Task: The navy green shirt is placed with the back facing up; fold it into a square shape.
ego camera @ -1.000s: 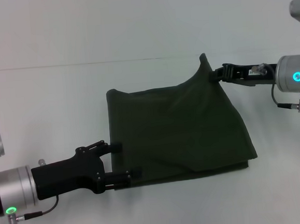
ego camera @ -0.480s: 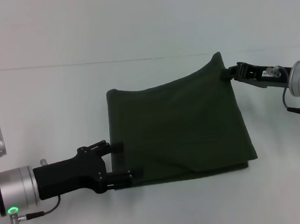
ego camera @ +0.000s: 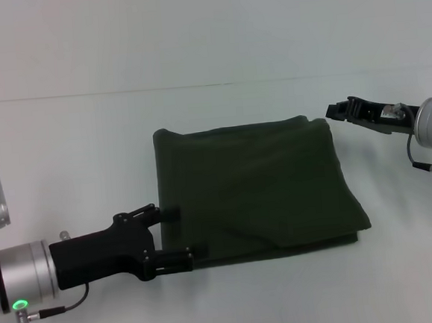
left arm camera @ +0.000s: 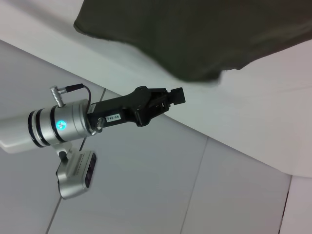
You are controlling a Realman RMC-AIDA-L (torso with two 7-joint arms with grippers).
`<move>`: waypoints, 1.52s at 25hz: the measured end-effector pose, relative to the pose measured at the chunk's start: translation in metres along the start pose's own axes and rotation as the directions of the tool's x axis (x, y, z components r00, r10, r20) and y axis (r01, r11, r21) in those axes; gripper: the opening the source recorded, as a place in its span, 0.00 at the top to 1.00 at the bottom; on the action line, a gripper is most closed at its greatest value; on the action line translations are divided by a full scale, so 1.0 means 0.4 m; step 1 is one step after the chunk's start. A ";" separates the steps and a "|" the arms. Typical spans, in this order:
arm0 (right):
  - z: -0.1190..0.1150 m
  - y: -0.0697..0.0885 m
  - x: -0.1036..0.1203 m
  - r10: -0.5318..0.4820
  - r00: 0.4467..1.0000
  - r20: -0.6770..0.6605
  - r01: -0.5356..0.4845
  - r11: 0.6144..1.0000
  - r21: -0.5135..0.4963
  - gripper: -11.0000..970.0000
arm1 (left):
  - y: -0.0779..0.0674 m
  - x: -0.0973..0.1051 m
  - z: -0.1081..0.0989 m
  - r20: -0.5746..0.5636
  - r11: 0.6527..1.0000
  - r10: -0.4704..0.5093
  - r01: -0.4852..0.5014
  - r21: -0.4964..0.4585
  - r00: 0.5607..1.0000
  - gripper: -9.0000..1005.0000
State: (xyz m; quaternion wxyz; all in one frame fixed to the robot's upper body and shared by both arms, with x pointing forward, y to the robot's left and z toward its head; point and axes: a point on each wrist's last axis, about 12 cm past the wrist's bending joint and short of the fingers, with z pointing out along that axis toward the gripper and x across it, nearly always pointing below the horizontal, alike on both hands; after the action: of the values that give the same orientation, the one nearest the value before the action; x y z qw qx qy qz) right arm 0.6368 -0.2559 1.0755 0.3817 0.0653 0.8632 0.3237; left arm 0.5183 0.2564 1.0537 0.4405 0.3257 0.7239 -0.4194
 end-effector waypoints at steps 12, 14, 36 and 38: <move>-0.084 -0.041 0.041 -0.083 0.991 0.101 0.099 0.980 -0.170 0.54 | -0.005 0.002 0.002 0.017 0.998 -0.058 0.058 0.002 0.998 0.07; -0.119 -0.044 0.058 -0.164 0.979 0.119 0.190 0.951 -0.245 0.49 | -0.002 0.001 -0.002 0.015 0.997 -0.082 0.082 0.000 0.997 0.07; -0.221 -0.109 0.282 -0.675 0.731 0.100 0.666 0.673 -0.323 0.02 | -0.006 0.029 -0.079 -0.048 0.992 -0.120 0.121 0.015 0.992 0.07; -0.222 -0.111 0.287 -0.679 0.728 0.096 0.668 0.671 -0.322 0.02 | -0.008 0.033 -0.080 -0.053 0.992 -0.123 0.124 0.017 0.991 0.07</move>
State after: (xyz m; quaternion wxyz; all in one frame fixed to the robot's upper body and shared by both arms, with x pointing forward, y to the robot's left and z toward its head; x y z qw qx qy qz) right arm 0.5003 -0.2946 1.0220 0.4652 -0.3286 0.7641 0.3029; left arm 0.4985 0.2849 1.0511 0.3915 0.2955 0.7497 -0.4443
